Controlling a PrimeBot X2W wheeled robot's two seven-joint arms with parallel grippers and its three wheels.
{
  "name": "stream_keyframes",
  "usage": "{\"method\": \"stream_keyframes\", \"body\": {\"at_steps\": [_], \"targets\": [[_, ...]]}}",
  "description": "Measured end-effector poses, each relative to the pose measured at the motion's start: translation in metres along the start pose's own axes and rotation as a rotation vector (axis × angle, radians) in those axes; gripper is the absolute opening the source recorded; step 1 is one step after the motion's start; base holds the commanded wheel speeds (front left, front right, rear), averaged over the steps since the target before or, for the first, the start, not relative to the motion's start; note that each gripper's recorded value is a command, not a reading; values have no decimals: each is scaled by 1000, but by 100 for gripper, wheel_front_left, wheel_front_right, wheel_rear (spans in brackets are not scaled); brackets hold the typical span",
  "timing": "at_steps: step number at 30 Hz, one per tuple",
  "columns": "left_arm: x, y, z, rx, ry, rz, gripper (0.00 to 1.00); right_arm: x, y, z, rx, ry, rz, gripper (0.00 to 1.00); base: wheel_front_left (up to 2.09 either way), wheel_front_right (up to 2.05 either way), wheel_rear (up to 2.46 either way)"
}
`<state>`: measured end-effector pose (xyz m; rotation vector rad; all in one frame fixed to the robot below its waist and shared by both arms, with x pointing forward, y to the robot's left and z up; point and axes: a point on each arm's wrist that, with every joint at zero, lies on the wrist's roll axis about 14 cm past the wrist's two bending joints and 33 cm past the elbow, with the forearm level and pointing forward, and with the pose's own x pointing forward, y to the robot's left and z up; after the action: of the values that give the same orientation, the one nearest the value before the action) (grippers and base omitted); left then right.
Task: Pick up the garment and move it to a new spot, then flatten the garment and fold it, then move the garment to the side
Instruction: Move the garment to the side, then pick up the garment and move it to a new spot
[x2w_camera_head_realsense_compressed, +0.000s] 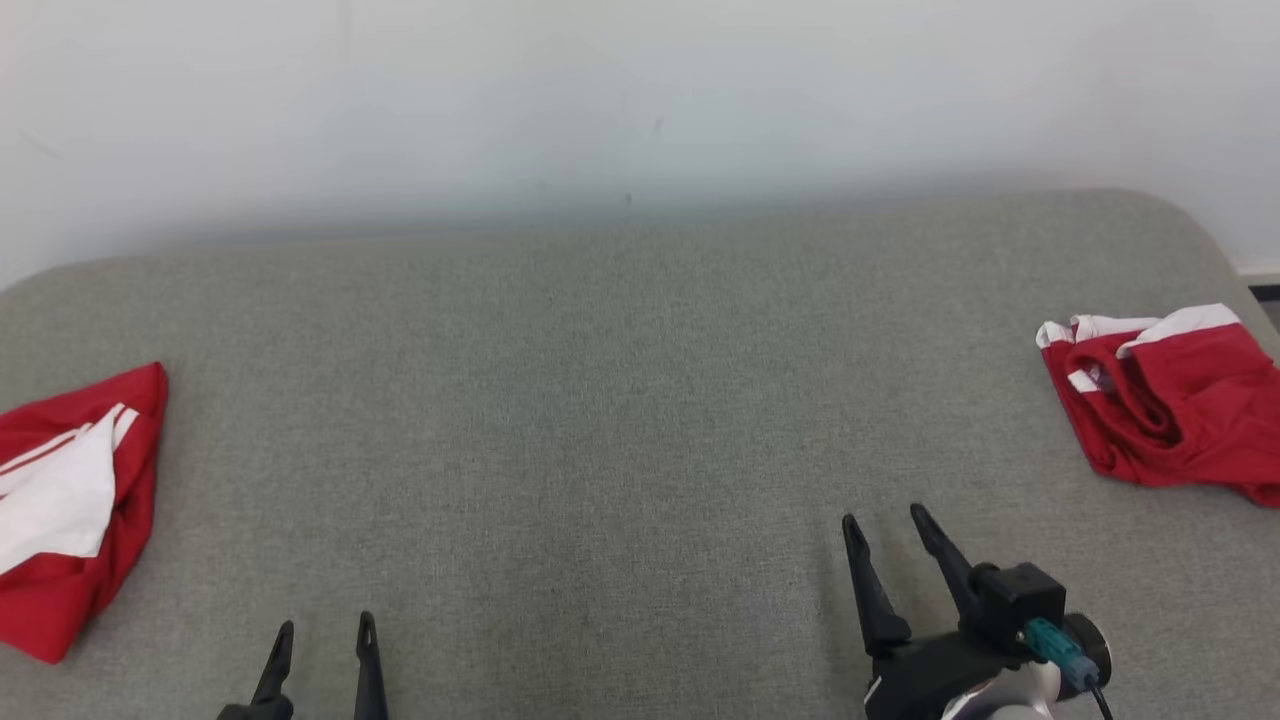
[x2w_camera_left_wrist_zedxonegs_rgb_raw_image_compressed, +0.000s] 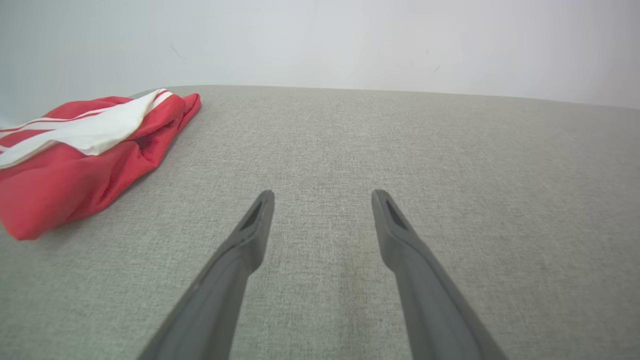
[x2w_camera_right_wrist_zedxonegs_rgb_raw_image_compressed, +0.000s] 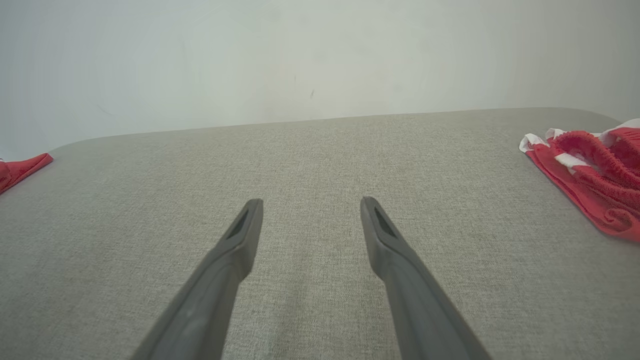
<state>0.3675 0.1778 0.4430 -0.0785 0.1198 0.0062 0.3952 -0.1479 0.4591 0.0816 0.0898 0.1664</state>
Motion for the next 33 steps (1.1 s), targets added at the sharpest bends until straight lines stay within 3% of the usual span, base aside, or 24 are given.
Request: {"method": "stream_keyframes", "body": {"at_steps": [17,33], "targets": [[-20,10,7,-3,-29,25,100,-27,-13,17,8,-68,-65,100,0,0,0],[-26,13,6,-2,-30,31,100,-33,-9,11,20,-55,-56,100,0,0,0]]}}
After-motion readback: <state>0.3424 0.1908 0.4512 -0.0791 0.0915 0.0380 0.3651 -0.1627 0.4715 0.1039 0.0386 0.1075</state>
